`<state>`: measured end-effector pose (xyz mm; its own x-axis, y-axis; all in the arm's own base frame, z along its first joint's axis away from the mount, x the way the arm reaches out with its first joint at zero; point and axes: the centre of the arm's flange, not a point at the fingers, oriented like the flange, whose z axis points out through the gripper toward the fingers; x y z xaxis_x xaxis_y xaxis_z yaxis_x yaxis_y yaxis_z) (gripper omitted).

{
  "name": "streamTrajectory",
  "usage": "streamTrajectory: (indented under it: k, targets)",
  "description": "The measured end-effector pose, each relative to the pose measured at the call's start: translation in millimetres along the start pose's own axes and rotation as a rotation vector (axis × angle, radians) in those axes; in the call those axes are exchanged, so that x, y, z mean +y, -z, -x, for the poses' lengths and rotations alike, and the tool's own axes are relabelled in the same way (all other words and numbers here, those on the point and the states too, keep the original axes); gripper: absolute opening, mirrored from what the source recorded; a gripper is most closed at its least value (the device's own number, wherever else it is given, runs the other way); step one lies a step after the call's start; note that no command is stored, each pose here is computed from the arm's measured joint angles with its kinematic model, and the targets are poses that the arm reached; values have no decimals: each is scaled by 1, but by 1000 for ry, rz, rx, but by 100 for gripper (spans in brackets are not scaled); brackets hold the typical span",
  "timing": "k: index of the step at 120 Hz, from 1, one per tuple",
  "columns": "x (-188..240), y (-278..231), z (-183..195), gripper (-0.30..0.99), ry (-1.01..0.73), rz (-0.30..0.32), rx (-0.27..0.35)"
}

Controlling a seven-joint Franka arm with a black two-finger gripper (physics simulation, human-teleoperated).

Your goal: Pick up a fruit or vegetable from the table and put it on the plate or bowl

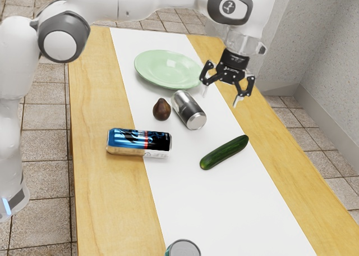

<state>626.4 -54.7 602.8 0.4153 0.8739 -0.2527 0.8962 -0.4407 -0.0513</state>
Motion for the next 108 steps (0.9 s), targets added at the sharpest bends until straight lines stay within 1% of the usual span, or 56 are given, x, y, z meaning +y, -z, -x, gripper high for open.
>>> streamTrajectory:
  k: [10, 21, 29, 45, 55, 75, 93, 108]
  targets:
    - [22, -32, -18, 69, -66, -18, -17]
    - [40, -80, -13, 69, -152, -56, -36]
    - [43, -108, -16, 69, -191, -71, -52]
    - [49, -119, -21, 69, -266, -33, -44]
    - [51, -123, -31, 69, -304, -13, -39]
    - [67, -160, -55, 69, -372, 4, -59]
    - [70, -163, -64, 56, -422, 29, -51]
    - [72, -179, -76, 49, -445, 30, -70]
